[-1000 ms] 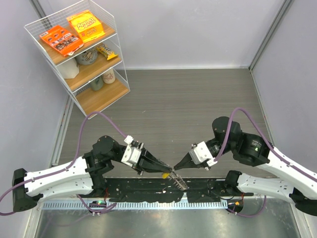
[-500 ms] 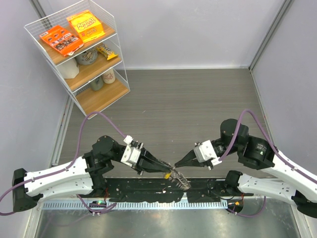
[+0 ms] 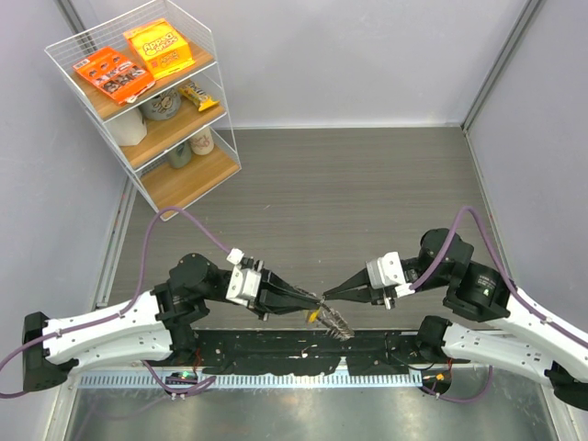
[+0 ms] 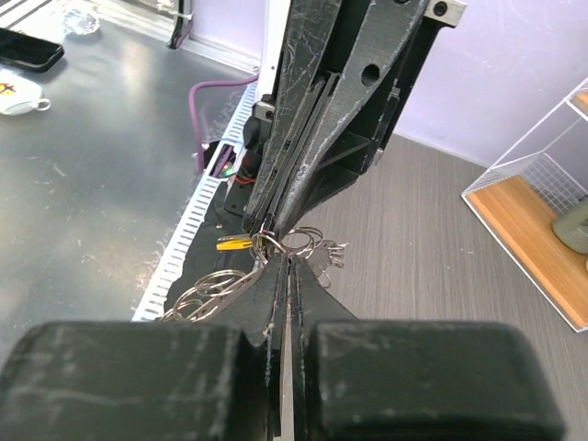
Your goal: Put the keys on the keyring
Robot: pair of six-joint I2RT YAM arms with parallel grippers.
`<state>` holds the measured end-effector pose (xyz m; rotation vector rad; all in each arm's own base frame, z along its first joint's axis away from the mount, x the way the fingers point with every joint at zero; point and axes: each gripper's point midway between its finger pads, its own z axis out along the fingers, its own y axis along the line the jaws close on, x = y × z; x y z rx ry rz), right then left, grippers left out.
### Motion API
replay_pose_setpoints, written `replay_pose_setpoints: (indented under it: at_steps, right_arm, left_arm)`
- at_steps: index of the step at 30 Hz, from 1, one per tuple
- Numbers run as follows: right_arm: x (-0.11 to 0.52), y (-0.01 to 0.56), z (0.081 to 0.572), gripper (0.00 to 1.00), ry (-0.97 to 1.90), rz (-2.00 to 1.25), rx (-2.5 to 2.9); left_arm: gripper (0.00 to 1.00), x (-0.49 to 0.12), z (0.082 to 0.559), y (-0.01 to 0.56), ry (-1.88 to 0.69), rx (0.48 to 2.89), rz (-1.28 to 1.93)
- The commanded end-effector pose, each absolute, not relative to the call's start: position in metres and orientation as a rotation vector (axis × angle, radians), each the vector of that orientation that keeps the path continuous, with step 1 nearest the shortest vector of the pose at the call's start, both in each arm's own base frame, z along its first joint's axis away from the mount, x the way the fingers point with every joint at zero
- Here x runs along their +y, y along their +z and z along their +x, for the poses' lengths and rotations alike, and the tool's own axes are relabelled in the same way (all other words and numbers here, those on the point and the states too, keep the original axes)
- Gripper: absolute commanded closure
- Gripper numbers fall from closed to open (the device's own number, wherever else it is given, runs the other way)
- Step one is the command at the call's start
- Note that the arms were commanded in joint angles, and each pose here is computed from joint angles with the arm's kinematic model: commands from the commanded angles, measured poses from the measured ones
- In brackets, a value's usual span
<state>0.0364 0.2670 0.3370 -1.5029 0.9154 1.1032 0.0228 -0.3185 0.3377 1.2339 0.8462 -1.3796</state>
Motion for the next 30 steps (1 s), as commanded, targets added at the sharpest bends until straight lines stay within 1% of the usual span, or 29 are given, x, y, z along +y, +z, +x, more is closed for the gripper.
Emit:
replay_pose_setpoints:
  at_steps: [1, 8, 16, 21, 27, 30]
  right_arm:
    - [0.266, 0.383, 0.042, 0.94, 1.074, -1.343, 0.783]
    - [0.26, 0.388, 0.049, 0.94, 1.04, -1.259, 0.782]
    - [0.255, 0.402, 0.061, 0.95, 1.02, -1.119, 0.78]
    - [0.251, 0.411, 0.071, 0.94, 1.003, -1.029, 0.791]
    - [0.245, 0.416, 0.077, 0.94, 0.981, -0.964, 0.798]
    - [0.241, 0.418, 0.079, 0.94, 0.967, -0.943, 0.799]
  left_arm:
    - [0.92, -0.321, 0.041, 0.343, -1.291, 0.88, 1.174]
    - [0.92, -0.323, 0.046, 0.345, -1.277, 0.897, 1.161]
    - [0.86, -0.324, 0.051, 0.346, -1.261, 0.913, 1.14]
    - [0.84, -0.323, 0.051, 0.345, -1.254, 0.913, 1.131]
    - [0.74, -0.321, 0.056, 0.345, -1.237, 0.929, 1.108]
    - [0.7, -0.32, 0.06, 0.346, -1.22, 0.942, 1.089]
